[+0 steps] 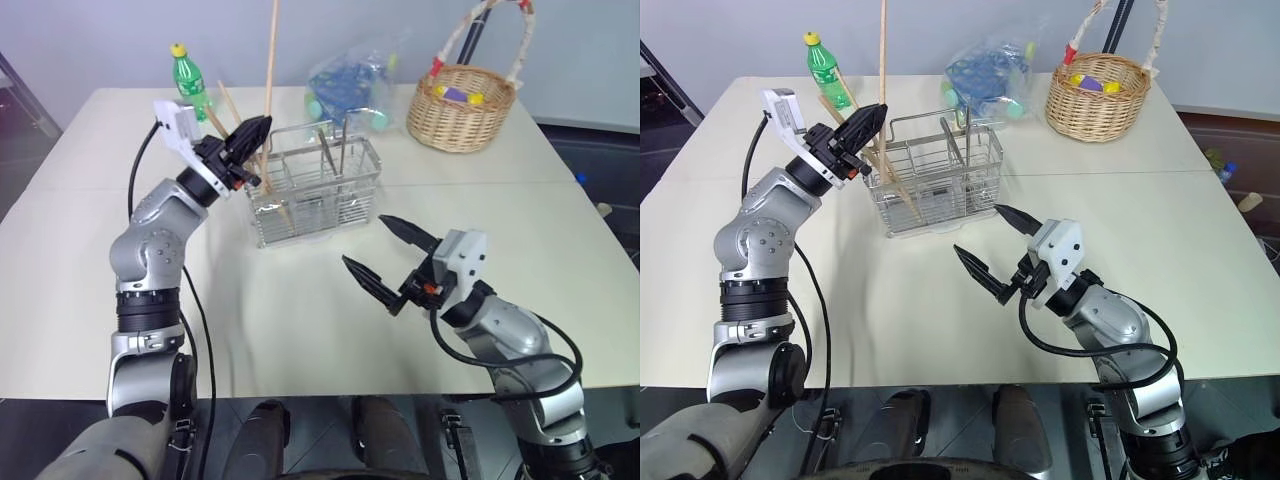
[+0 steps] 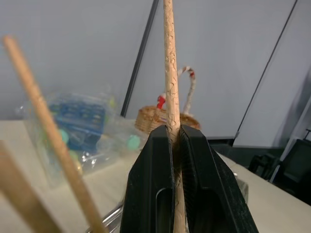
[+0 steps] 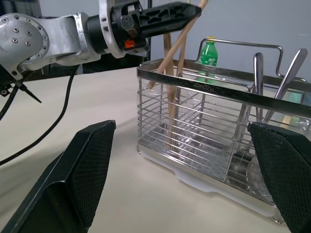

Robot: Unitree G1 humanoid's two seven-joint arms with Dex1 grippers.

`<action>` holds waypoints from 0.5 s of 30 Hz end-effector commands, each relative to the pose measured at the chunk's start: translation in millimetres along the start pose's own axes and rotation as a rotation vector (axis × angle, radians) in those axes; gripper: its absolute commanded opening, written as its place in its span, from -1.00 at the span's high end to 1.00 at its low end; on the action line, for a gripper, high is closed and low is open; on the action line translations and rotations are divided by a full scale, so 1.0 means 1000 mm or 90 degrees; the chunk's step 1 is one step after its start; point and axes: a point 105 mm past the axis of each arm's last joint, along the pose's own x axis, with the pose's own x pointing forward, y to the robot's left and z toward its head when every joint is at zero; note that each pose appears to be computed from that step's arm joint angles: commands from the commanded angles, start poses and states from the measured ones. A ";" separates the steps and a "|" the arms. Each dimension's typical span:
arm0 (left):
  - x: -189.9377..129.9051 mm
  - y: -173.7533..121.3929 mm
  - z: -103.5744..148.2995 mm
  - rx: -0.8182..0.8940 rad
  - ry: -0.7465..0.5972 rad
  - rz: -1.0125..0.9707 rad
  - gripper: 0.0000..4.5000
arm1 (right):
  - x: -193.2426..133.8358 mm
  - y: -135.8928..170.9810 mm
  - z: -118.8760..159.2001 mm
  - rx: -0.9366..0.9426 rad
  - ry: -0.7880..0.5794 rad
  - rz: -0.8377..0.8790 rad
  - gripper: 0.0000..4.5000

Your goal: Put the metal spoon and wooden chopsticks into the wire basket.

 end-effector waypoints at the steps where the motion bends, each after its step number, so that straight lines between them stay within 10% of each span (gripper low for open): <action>1: 0.002 -0.007 0.006 0.022 -0.018 -0.014 0.98 | 0.001 0.001 0.008 -0.013 -0.027 -0.005 -1.00; 6: 0.001 -0.010 0.000 0.021 -0.013 -0.019 0.98 | 0.001 0.000 0.008 -0.015 -0.027 -0.006 -1.00; 15: -0.001 -0.016 0.003 0.030 -0.014 -0.018 -0.87 | 0.004 -0.001 0.007 -0.016 -0.024 0.003 -1.00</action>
